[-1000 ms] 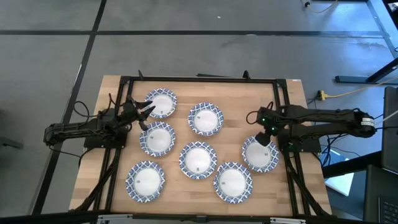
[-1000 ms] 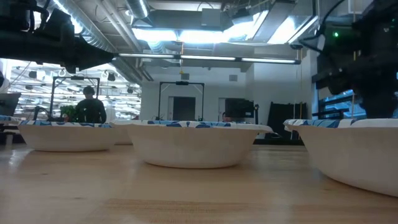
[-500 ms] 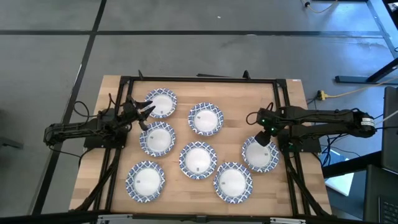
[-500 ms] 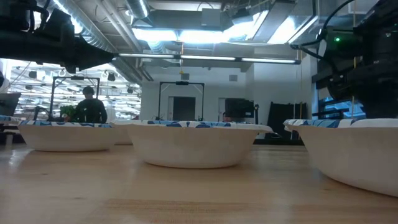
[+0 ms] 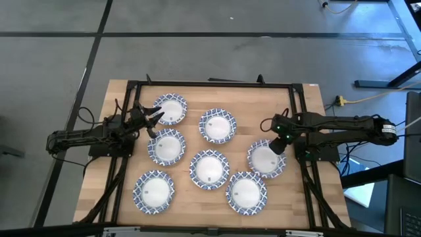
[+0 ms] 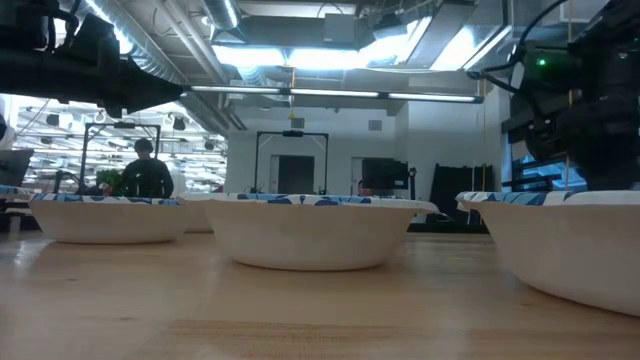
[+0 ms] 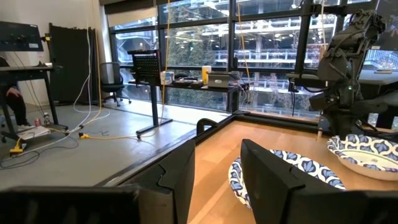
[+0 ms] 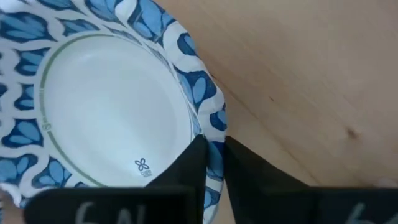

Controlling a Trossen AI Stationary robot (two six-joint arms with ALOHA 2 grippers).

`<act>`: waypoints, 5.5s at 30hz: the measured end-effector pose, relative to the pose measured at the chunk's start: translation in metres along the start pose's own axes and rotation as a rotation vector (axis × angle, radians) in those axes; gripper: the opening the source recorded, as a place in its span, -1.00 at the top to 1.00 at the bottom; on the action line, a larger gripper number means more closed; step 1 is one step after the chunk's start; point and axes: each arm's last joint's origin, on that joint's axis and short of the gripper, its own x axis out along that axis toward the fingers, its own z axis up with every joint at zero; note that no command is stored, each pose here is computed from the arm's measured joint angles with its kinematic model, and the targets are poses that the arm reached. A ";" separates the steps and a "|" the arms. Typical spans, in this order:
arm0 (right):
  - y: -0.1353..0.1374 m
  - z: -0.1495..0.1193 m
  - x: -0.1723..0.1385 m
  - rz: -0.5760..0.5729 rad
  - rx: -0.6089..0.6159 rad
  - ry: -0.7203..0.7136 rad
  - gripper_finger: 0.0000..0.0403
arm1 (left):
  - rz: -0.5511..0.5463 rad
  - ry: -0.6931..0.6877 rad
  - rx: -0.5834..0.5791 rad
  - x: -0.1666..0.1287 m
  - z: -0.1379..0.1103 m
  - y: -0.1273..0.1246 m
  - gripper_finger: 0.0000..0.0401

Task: Nest bowls inside each other
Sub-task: Stack the bowl on top of the bowl on the table

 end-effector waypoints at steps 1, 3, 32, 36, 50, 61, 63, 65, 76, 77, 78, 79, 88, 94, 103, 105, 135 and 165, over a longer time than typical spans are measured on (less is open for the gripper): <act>0.001 0.001 0.000 0.018 -0.002 -0.005 0.79 | 0.000 0.000 0.000 0.000 0.000 0.000 0.38; 0.004 0.003 0.000 0.060 -0.008 -0.021 0.84 | 0.000 0.000 0.000 0.000 0.000 0.000 0.38; 0.044 0.091 -0.092 0.225 -0.075 -0.635 0.96 | 0.000 0.000 0.000 0.000 0.000 0.000 0.38; 0.052 0.115 -0.076 0.222 -0.130 -0.614 0.96 | 0.000 0.000 0.000 0.000 0.000 0.000 0.38; 0.077 0.187 -0.031 0.199 -0.242 -0.489 0.96 | 0.000 0.005 0.002 0.000 -0.001 0.000 0.38; 0.069 0.188 -0.016 0.107 -0.210 -0.386 0.96 | -0.001 0.008 0.003 0.000 -0.001 0.000 0.38; 0.069 0.188 -0.016 0.107 -0.210 -0.382 0.92 | 0.000 0.008 0.004 0.000 -0.001 0.000 0.38; 0.069 0.188 -0.016 0.114 -0.204 -0.379 0.86 | 0.000 0.008 0.004 0.000 -0.001 0.000 0.38; 0.069 0.187 -0.016 0.113 -0.239 -0.371 0.41 | 0.000 0.008 0.004 0.000 -0.001 0.000 0.38; 0.069 0.187 -0.016 0.113 -0.240 -0.371 0.34 | 0.000 0.008 0.004 0.000 -0.001 0.000 0.38; 0.069 0.187 -0.016 0.113 -0.240 -0.371 0.29 | 0.000 0.008 0.004 0.000 -0.001 0.000 0.38; 0.069 0.187 -0.016 0.114 -0.240 -0.374 0.23 | 0.000 0.008 0.004 0.000 -0.001 0.000 0.38; 0.069 0.179 -0.049 0.023 -0.295 -0.514 0.01 | 0.000 0.008 -0.021 0.000 -0.001 0.000 0.38; 0.069 0.156 -0.095 0.034 -0.371 -0.651 0.00 | -0.002 0.007 -0.121 0.000 -0.001 0.000 0.38; 0.068 0.134 -0.131 0.074 -0.390 -0.782 0.00 | -0.048 0.093 -0.094 0.003 -0.009 -0.003 0.38; 0.068 0.132 -0.134 0.074 -0.393 -0.786 0.00 | -0.041 0.106 -0.088 0.004 -0.010 -0.003 0.38; 0.080 0.051 -0.040 0.475 -0.574 -0.516 0.00 | -0.022 -0.084 -0.107 0.008 0.009 -0.004 0.38; 0.158 0.006 -0.007 0.703 -0.509 -0.417 0.00 | -0.030 0.042 -0.134 0.008 -0.003 -0.004 0.38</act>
